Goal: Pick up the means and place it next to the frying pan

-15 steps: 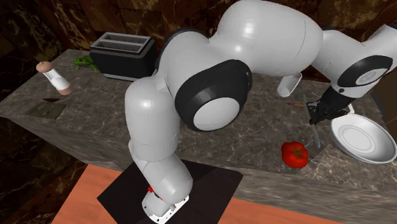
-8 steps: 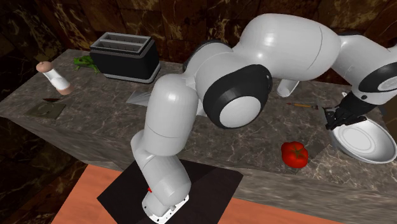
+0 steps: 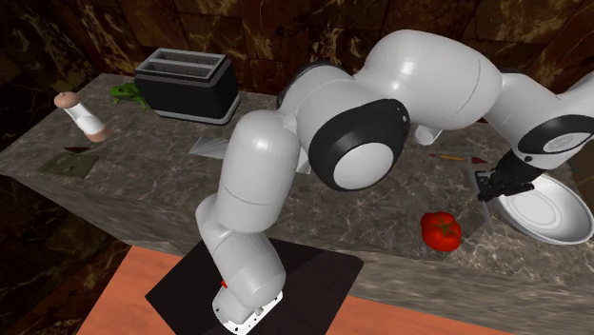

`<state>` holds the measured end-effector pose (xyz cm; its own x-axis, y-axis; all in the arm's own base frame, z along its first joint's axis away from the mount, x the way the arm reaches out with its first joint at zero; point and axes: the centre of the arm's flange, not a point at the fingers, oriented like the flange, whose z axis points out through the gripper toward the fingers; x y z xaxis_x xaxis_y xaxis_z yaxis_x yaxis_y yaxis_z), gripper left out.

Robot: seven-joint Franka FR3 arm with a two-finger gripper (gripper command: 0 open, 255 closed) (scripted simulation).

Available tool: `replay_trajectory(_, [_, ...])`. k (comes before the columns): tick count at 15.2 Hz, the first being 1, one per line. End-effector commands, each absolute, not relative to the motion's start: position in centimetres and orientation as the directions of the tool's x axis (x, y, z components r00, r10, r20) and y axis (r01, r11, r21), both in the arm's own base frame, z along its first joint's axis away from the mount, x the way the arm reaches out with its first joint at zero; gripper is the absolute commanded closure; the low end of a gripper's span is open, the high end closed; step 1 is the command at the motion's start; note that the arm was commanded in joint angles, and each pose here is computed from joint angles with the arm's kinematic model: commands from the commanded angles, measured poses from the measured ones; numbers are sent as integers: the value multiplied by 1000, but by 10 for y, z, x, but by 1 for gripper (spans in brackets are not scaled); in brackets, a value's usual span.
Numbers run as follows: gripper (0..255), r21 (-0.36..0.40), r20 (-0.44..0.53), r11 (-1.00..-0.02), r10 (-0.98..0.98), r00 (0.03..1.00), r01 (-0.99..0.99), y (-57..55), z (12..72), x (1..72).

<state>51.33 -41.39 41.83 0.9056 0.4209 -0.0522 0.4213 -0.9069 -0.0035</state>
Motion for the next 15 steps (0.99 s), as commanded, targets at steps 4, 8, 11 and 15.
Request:
replay_trajectory(4, [255, -3, -52, -907, 421, 906, 421, -414, 392, 513])
replay_trajectory(8, [255, -3, -52, -907, 421, 906, 421, -414, 369, 513])
replay_trajectory(11, [255, -3, -52, -907, 421, 906, 421, -414, 369, 513])
replay_trajectory(15, [255, -3, -52, -907, 421, 906, 421, -414, 369, 513])
